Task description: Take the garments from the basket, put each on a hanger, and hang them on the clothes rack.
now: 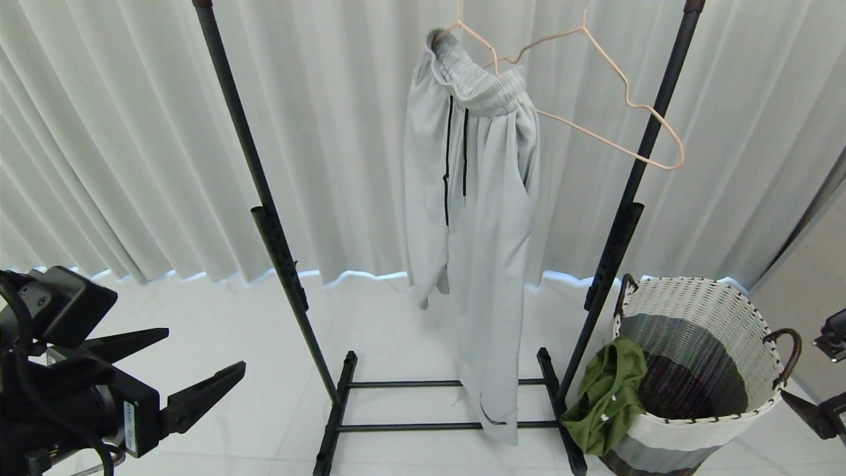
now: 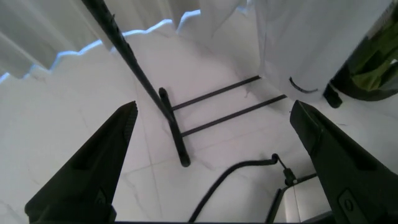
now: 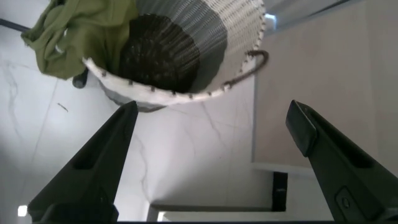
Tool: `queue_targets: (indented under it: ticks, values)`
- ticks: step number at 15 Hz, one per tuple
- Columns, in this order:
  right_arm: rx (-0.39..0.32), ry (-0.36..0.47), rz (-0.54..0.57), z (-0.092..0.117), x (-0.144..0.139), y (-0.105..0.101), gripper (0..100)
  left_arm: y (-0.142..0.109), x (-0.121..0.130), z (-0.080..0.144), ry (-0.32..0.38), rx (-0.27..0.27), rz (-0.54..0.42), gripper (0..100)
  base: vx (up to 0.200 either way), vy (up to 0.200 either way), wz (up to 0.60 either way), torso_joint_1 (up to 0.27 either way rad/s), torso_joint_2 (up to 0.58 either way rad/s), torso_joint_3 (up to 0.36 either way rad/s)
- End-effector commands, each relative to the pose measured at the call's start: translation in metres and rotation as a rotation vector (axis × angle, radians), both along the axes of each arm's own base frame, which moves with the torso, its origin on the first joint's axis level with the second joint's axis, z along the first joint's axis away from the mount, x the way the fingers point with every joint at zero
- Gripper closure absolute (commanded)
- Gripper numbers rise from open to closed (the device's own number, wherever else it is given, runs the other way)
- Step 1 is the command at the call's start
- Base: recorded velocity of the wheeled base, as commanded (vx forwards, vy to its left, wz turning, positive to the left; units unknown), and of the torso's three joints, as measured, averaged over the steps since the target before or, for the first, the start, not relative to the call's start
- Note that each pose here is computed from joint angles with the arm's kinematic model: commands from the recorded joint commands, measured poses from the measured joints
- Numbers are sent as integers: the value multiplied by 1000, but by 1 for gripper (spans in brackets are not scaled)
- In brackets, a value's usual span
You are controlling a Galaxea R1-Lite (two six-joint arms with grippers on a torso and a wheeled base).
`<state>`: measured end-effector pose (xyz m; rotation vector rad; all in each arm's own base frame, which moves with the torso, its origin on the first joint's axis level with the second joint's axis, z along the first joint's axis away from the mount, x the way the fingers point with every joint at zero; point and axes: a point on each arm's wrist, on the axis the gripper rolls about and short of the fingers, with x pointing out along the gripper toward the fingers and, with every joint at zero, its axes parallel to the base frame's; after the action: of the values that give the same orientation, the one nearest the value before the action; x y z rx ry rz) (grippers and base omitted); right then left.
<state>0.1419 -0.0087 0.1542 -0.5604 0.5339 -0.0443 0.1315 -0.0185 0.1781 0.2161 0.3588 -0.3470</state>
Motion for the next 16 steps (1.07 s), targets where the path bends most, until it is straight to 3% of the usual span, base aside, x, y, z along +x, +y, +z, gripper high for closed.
queue_targets:
  ticks: [1, 5, 7, 11, 16]
  values:
    - [3, 56, 0, -8, 9, 0, 0, -1, 2, -1, 11, 1, -5, 0, 200, 0, 0, 7, -7, 2]
    - [28, 168, 26, -37, 31, 4, 0, -2, 14, 0, 33, 1, -2, 0, 200, 0, 0, 2, 8, 2]
    - [100, 214, 113, -58, 41, 7, 0, -2, 17, -2, 48, 3, -2, 0, 200, 0, 0, 0, -2, 5]
    - [148, 337, 182, -99, 59, 15, 0, -2, 16, -4, 51, 15, -6, 0, 0, 0, 0, 0, 0, 0]
    - [227, 355, 234, -136, 101, 46, 0, -5, 14, -6, 57, 16, -21, 0, 0, 0, 0, 0, 0, 0]
